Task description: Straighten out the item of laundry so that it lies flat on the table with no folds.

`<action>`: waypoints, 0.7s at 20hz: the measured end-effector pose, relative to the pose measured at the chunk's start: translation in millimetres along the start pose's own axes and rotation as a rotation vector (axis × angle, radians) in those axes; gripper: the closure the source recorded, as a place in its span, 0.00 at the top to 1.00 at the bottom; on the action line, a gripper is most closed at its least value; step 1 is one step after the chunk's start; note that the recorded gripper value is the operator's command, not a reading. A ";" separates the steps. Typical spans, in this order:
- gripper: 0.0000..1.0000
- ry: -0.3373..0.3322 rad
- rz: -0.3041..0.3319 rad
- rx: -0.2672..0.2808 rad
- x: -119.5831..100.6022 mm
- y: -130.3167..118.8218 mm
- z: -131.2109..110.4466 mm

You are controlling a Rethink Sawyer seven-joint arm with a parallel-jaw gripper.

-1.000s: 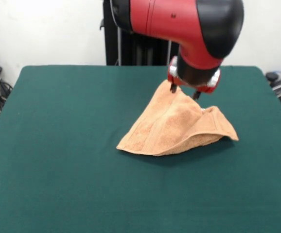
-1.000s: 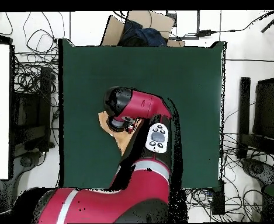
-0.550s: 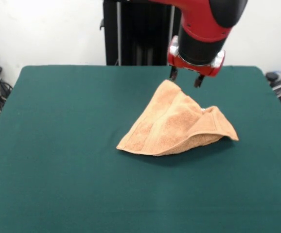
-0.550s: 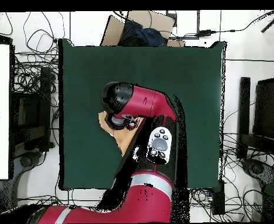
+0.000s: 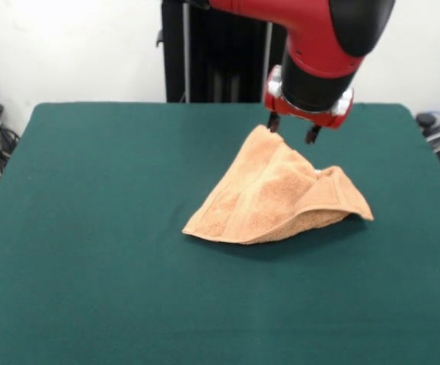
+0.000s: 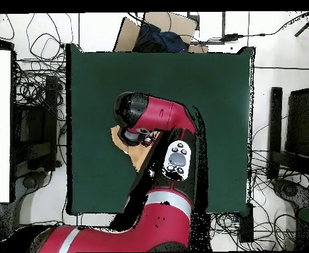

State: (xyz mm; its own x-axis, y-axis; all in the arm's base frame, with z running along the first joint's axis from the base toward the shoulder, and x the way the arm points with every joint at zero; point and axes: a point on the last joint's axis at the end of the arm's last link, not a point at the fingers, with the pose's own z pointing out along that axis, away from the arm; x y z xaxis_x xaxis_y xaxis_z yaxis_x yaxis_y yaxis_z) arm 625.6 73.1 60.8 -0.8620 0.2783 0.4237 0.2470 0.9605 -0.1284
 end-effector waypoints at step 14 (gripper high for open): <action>1.00 0.008 -0.027 0.019 -4.2 17.9 16.8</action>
State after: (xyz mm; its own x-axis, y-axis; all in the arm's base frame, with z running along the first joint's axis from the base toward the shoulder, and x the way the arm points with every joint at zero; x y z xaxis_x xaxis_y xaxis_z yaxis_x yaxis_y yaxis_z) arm 626.1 89.0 41.6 -0.8647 0.2520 0.4345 0.2146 0.9675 -0.1341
